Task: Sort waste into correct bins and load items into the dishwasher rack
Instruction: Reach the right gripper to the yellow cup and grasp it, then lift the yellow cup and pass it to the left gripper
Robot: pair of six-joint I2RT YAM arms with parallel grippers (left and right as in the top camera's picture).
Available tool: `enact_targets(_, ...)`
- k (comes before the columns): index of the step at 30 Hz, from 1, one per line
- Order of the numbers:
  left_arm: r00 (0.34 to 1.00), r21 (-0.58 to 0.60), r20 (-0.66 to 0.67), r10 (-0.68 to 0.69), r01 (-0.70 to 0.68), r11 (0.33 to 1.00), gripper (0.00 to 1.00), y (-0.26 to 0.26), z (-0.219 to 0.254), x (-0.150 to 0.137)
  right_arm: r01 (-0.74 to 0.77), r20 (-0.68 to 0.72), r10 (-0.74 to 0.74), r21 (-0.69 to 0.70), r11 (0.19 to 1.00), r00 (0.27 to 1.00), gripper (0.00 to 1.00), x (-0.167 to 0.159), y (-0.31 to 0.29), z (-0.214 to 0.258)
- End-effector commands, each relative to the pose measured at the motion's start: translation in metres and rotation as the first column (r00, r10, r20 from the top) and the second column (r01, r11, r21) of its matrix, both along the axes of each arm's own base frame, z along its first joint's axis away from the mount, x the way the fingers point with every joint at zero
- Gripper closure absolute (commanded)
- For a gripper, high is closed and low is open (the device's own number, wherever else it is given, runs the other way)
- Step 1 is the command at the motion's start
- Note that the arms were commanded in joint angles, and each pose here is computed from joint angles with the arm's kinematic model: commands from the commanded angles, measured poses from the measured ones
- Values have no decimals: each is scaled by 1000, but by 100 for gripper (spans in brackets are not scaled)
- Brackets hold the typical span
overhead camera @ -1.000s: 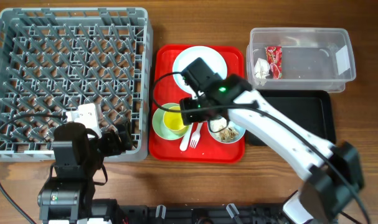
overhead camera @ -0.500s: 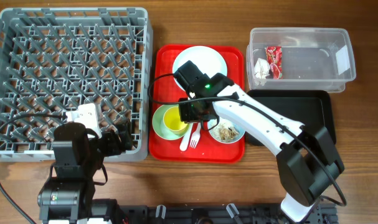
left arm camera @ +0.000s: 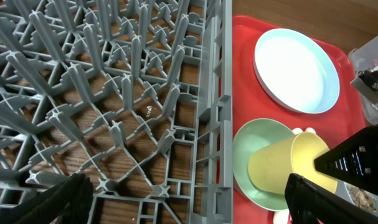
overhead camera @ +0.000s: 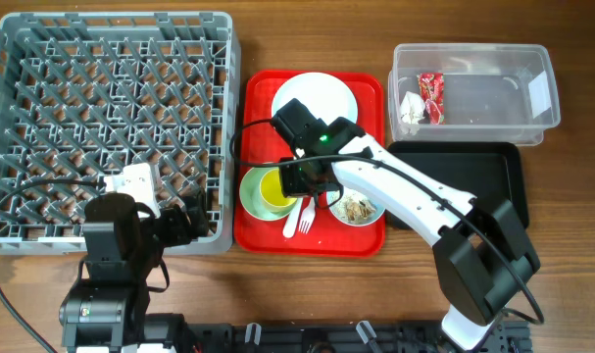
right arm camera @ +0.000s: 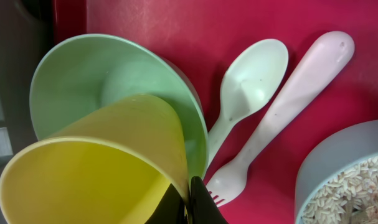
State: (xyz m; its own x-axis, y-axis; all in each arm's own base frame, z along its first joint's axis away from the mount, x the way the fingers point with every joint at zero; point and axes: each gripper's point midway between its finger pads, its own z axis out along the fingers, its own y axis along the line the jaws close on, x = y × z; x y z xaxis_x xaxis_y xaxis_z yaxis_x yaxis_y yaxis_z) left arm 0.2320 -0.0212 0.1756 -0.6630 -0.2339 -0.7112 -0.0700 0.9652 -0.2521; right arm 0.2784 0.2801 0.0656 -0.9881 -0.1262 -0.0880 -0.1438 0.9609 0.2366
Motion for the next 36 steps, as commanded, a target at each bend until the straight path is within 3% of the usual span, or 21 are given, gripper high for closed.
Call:
enact_targets(1,996,-55,50,-76,78,995,0,-16,15,3,7,40,-9,33,999,999,96,5,-2,20)
enact_targets(8,984,-363,132,-122,162,918,0,-56,47,13,87,207,-139,242,966,968,96,33,-50,124)
enact_targets(14,917,-501,214,-337,400,768,0,-100,70,15,-18,163,-75,506,862,984,96,29,-58,169)
enact_targets(19,774,-539,345,-532,627,563,0,-130,93,13,-159,150,74,709,687,986,96,11,-43,201)
enact_targets(23,572,-515,467,-674,796,319,0,-148,109,0,-215,169,134,784,582,977,96,2,-34,221)
enact_targets(24,543,-508,481,-688,812,286,0,-149,110,-2,-226,174,144,797,561,974,96,0,-32,225)
enact_targets(31,482,-476,514,-710,848,231,0,-150,110,1,-264,192,199,852,452,961,96,-11,-27,244)
enact_targets(36,460,-441,536,-708,868,230,0,-150,117,2,-257,183,203,857,446,962,96,-12,-27,245)
